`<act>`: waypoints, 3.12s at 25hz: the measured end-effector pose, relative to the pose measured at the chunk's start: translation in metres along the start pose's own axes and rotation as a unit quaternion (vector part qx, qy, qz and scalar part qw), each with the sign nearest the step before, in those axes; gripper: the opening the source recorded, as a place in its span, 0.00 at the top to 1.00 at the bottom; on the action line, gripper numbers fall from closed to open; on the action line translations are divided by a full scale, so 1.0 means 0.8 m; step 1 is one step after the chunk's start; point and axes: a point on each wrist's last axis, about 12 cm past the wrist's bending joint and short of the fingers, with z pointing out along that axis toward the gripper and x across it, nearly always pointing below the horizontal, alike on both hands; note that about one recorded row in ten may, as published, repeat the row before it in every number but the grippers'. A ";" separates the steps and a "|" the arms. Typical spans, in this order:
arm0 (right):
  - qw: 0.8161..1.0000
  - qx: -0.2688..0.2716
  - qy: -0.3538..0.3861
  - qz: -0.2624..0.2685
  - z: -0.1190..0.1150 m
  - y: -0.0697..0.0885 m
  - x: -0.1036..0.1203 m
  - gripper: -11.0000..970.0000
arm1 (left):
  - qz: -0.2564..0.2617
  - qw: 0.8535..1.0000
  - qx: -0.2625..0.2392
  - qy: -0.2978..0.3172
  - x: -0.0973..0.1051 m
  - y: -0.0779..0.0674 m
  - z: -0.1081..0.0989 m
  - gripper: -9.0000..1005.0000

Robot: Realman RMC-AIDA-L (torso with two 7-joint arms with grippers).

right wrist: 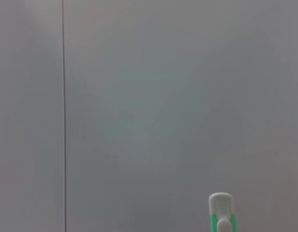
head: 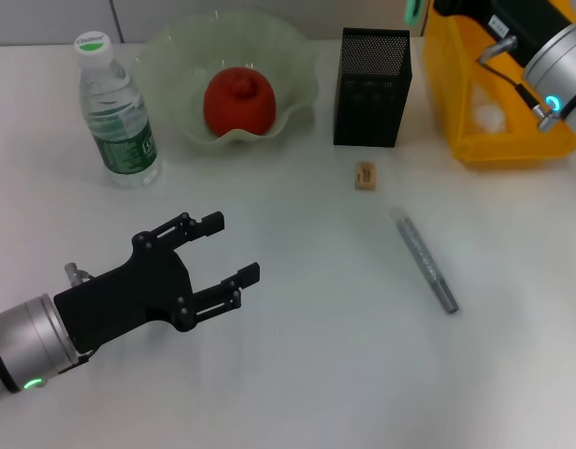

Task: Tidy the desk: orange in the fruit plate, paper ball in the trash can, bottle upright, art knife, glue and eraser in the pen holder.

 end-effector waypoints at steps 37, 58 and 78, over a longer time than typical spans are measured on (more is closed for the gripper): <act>0.912 -0.188 0.361 0.045 0.021 0.063 -0.111 0.17 | 0.001 1.000 0.004 -0.008 -0.003 0.000 -0.003 0.23; 0.808 -0.015 0.589 0.012 0.078 0.072 -0.022 0.13 | 0.001 1.000 0.004 -0.007 -0.001 -0.003 -0.004 0.23; 0.809 0.005 0.587 0.014 0.090 0.069 0.000 0.19 | 0.000 1.000 0.004 -0.007 -0.001 -0.003 -0.004 0.23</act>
